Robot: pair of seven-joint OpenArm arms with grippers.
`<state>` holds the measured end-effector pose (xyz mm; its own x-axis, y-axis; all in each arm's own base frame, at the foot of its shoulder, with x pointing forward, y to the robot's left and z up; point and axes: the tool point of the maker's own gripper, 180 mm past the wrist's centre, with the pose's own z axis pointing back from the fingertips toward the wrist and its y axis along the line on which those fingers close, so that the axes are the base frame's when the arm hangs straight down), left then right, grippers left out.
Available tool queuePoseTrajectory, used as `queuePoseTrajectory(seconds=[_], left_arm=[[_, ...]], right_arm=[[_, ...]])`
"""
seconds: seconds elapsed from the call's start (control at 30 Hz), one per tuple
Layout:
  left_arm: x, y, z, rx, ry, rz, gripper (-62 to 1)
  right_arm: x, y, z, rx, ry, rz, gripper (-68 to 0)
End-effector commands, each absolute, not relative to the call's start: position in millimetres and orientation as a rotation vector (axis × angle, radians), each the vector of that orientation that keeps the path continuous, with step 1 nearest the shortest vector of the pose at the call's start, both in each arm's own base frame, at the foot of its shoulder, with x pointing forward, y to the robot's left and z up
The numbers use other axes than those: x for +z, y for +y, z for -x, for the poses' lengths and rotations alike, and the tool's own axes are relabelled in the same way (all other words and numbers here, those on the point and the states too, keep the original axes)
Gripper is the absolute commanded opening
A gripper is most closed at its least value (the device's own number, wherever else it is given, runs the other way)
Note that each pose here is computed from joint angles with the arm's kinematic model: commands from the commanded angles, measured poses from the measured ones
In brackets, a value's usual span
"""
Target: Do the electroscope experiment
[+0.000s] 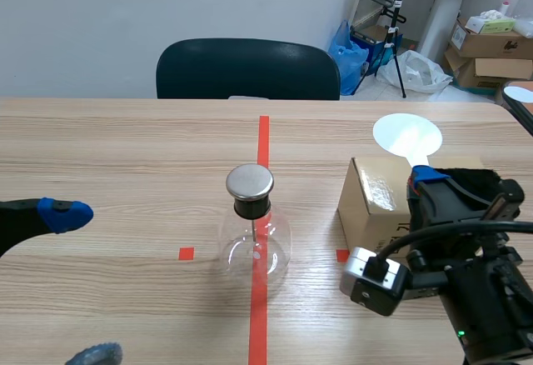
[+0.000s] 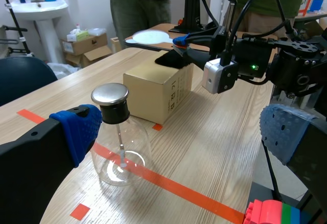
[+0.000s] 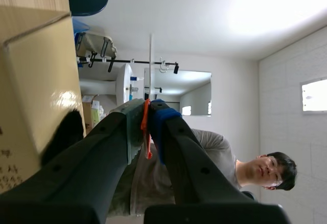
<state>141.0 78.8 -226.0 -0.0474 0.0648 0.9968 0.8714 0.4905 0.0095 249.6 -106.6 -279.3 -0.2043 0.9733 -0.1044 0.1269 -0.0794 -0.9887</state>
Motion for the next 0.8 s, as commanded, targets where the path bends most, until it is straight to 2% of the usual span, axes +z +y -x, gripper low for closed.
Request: queuePoseTrajectory(seconds=[0.0, 0.17, 0.2, 0.33, 0.37, 0.4, 0.67, 0.77], left_arm=[[-222, 78, -145, -0.776, -1.512, 0.852, 1.4], [-240, 74, -154, -0.785, -1.456, 0.778, 1.4], [-248, 72, -158, -0.794, -1.427, 0.754, -6.3], [-287, 65, -176, -0.830, -1.291, 0.665, -46.0], [-296, 62, -180, -0.837, -1.263, 0.655, -53.9], [-305, 59, -183, -0.844, -1.239, 0.649, -59.2], [-359, 37, -219, -0.845, -1.176, 0.654, -58.7], [-374, 38, -237, -0.811, -1.180, 0.601, -58.7]], right_arm=[[-261, -105, -254, 1.341, -1.480, 1.312, -66.4], [-261, -93, -256, 1.345, -1.499, 1.291, -66.4], [-260, -90, -256, 1.351, -1.508, 1.288, -66.4], [-263, -79, -256, 1.362, -1.515, 1.266, -66.4], [-263, -77, -255, 1.364, -1.518, 1.257, -66.4], [-263, -74, -254, 1.364, -1.524, 1.250, -66.4], [-273, -54, -245, 1.393, -1.531, 1.174, -66.4], [-275, -49, -241, 1.397, -1.533, 1.153, -66.4]])
